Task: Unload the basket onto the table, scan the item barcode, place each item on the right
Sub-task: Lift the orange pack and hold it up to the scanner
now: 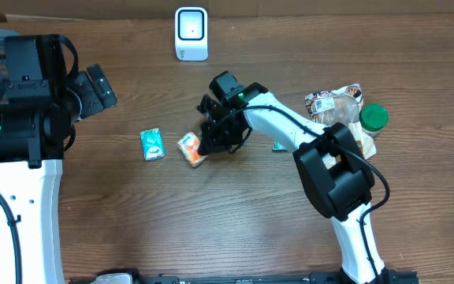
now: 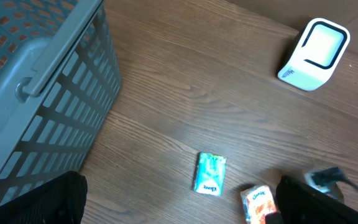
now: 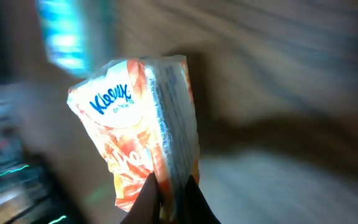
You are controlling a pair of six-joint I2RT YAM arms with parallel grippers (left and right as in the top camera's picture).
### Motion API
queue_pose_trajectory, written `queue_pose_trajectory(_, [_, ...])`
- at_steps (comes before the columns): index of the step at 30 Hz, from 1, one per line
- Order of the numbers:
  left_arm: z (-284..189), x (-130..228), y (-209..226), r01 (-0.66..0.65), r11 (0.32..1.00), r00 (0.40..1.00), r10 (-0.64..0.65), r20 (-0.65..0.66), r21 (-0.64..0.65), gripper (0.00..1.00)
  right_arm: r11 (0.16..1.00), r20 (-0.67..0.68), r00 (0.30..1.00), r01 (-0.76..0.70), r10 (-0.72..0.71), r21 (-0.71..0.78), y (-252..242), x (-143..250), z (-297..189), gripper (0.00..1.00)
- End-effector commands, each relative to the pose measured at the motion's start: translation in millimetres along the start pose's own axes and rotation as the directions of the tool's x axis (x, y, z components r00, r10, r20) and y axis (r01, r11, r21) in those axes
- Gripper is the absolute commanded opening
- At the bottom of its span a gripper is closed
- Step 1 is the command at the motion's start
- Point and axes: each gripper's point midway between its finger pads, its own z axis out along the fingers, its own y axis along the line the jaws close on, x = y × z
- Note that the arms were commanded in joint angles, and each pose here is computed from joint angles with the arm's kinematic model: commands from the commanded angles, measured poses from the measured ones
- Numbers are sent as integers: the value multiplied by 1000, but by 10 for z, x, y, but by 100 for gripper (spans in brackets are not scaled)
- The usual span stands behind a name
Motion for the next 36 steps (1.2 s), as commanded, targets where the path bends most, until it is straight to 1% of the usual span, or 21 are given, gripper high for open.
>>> queue_pose_trajectory(1, [-52,-45,29,-14,1000,1000,14,23,-6,99,890,100,992,113,-76,-441,874,-95,-945,4])
queue_pose_trajectory(2, [-52,-45,29,-14,1000,1000,14,23,-6,100,844,126,987,148,-96,-515,1003,-97,-1163,4])
queue_pose_trajectory(4, [-52,-45,29,-14,1000,1000,14,23,-6,100,771,156,982,183,-109,-610,1163,-84,-1512,4])
queue_pose_trajectory(6, [-52,-45,29,-14,1000,1000,14,23,-6,100,709,177,977,206,-115,-675,1258,-56,-1822,4])
queue_pose_trajectory(9, [-52,-45,29,-14,1000,1000,14,23,-6,100,646,188,976,215,-112,-733,1303,-6,-2158,4])
queue_pose_trajectory(17, [-52,-45,29,-14,1000,1000,14,23,-6,100,666,153,985,59,84,-744,1055,-66,-2686,4])
queue_pose_trajectory(21, [-52,-45,29,-14,1000,1000,14,23,-6,99,676,228,968,101,102,-730,980,-34,-3003,4])
queue_pose_trajectory(26, [-52,-45,29,-14,1000,1000,14,23,-6,100,690,305,948,160,93,-706,998,52,-3288,4])
queue_pose_trajectory(36, [-52,-45,29,-14,1000,1000,14,23,-6,99,701,349,935,207,63,-682,1023,67,-3335,4])
